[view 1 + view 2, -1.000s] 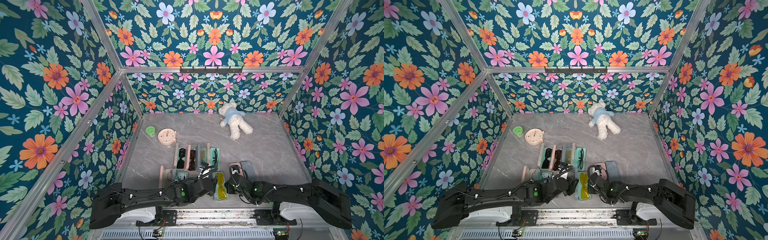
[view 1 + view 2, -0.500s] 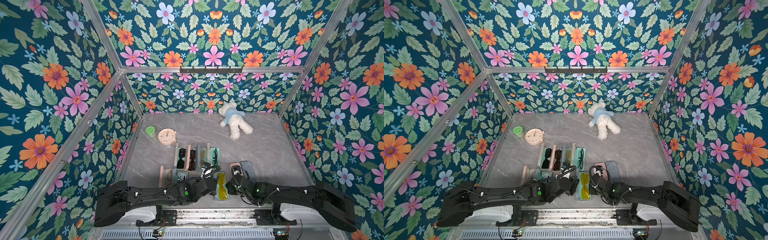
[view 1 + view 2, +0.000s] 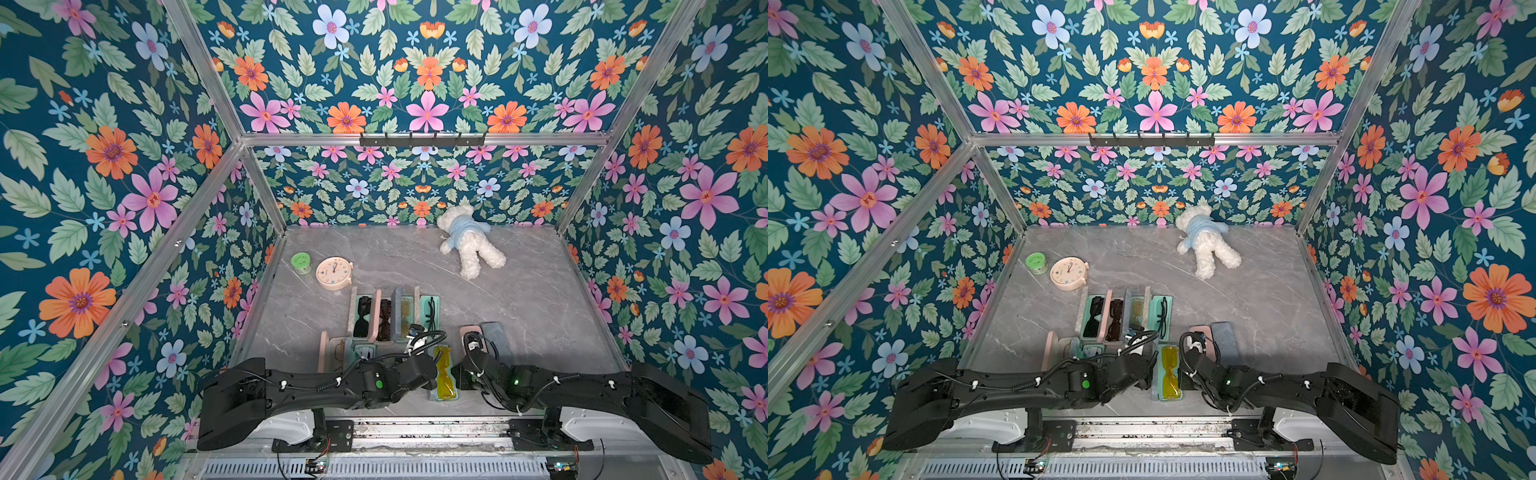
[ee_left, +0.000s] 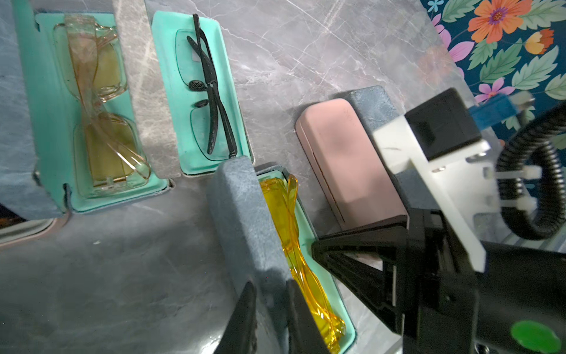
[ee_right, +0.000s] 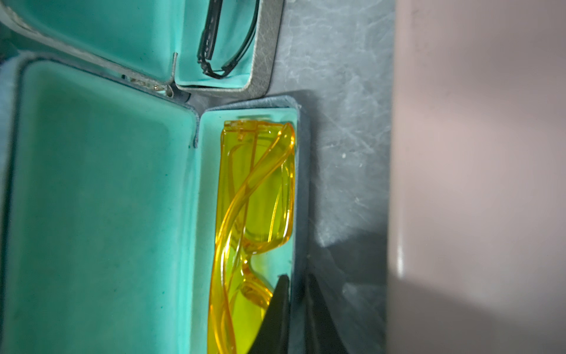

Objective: Close the glasses case
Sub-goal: Close the glasses case at the center of the board.

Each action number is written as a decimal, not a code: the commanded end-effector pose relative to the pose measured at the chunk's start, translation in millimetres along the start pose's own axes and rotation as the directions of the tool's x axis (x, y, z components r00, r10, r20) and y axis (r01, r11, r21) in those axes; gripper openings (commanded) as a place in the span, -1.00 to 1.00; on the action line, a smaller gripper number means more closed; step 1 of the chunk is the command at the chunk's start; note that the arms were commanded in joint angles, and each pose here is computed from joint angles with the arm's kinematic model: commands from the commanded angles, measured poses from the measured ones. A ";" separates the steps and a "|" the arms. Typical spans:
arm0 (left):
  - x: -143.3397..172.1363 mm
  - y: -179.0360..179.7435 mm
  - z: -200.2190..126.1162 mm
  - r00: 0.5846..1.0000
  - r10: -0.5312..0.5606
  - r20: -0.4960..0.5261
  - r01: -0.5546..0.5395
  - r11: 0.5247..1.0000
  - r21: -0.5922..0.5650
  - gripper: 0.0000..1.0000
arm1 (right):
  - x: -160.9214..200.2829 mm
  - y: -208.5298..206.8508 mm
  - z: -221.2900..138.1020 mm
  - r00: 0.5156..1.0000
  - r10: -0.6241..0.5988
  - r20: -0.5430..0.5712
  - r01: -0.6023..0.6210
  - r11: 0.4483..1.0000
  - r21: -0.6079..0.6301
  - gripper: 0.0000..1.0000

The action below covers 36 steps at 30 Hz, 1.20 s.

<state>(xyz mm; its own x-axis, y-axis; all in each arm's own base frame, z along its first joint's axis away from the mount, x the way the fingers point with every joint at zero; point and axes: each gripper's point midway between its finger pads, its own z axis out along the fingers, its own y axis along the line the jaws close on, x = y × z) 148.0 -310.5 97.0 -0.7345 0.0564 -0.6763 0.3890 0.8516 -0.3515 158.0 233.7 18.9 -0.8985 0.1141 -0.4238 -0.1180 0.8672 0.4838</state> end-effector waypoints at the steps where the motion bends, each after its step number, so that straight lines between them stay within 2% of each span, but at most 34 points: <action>1: 0.6 4.0 2.3 1.000 0.006 -0.003 -0.006 1.000 -0.020 -0.59 | 3.6 -5.9 -0.7 1.000 0.001 -0.011 -0.001 1.000 0.019 -0.74; 36: 11.4 -9.6 23.4 0.998 0.028 -0.051 -0.028 1.000 0.005 -0.67 | 6.5 -7.9 3.0 1.000 -0.001 -0.018 0.001 1.000 0.022 -0.75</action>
<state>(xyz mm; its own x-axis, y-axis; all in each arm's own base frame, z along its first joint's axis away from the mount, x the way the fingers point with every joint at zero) 151.1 -340.2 91.0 -0.7395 0.0581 -0.6706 0.4155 0.8232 -0.3869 158.5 234.3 16.5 -0.8972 0.1163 -0.4260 -0.1190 0.8653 0.4869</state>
